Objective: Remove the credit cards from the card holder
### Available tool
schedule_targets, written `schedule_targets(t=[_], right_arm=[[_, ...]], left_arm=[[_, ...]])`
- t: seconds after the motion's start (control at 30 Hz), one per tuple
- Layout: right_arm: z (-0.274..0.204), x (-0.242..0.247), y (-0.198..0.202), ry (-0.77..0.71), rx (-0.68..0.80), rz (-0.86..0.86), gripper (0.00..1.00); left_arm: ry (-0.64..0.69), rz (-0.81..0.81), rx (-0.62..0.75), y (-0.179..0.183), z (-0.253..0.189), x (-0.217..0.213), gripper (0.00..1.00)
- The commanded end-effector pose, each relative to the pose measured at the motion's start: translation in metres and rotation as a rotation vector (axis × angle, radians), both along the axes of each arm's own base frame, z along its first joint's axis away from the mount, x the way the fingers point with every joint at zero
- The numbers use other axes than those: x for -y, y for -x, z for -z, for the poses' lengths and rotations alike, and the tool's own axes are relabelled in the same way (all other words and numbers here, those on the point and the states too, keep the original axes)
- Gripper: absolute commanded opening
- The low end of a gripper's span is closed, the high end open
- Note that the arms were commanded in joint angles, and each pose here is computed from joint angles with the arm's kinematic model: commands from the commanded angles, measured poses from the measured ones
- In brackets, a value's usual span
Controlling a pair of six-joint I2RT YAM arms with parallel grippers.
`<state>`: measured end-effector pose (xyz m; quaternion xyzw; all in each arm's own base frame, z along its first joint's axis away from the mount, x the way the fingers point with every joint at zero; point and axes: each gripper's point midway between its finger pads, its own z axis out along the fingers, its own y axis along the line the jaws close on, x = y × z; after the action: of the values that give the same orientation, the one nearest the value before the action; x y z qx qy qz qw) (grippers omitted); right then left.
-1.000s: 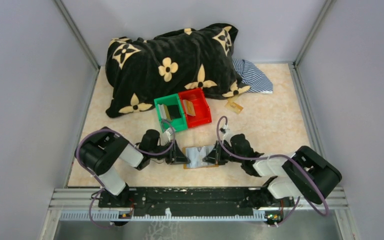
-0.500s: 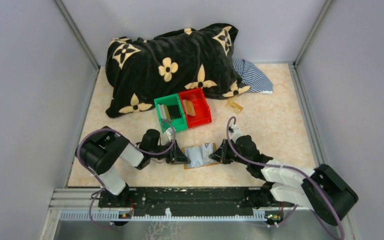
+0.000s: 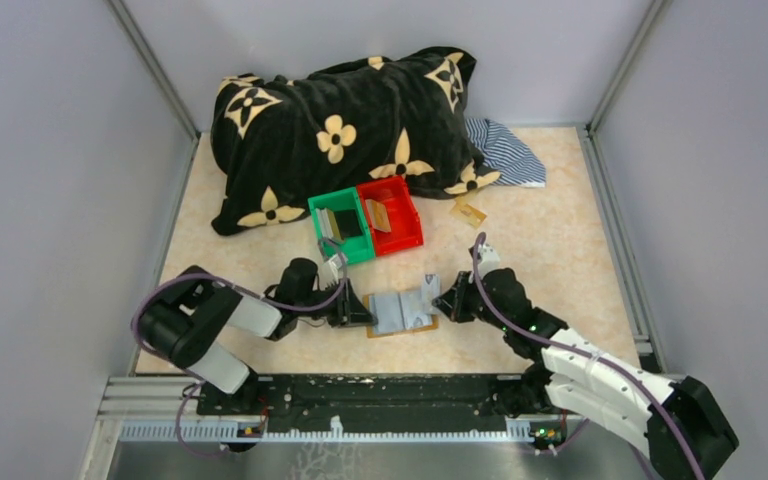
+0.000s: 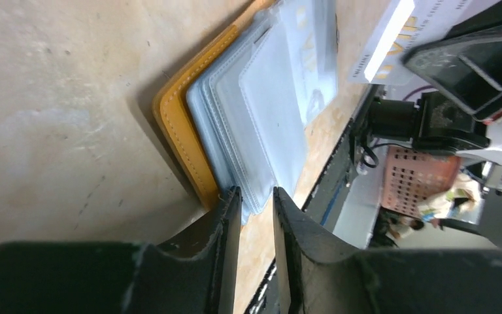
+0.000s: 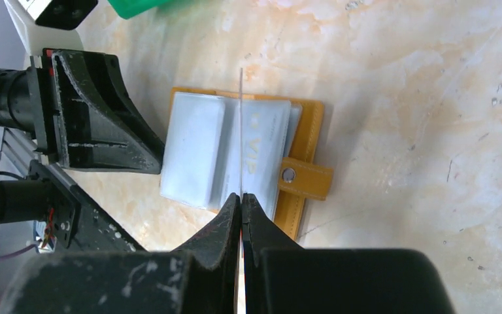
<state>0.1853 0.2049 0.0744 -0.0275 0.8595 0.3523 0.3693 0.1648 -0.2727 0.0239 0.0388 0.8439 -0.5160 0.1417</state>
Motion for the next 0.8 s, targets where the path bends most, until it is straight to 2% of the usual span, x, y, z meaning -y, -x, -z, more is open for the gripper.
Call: schedule_targets(t=[0.0,0.13,0.27,0.5,0.77], right_arm=[[-0.045,-0.008,-0.018,-0.028,0.119,-0.008,0.00],[-0.061,-0.018,-0.018,-0.057,0.148,-0.060,0.00],[-0.074,-0.032,-0.020,-0.098,0.168,-0.117,0.00],[-0.088,-0.044,-0.043,-0.076,0.180,-0.097,0.00],[-0.116,-0.080,-0.038,-0.168,0.192,-0.276,0.00]], left_arm=[[-0.141,-0.031,0.048,-0.007,0.005,-0.015,0.35],[-0.199,-0.035,0.164,-0.022,-0.022,-0.020,0.47],[-0.185,-0.037,0.263,-0.033,-0.053,-0.018,0.63],[-0.135,-0.067,0.343,-0.042,-0.077,-0.014,0.64],[-0.056,-0.109,0.518,-0.066,-0.111,-0.005,0.64]])
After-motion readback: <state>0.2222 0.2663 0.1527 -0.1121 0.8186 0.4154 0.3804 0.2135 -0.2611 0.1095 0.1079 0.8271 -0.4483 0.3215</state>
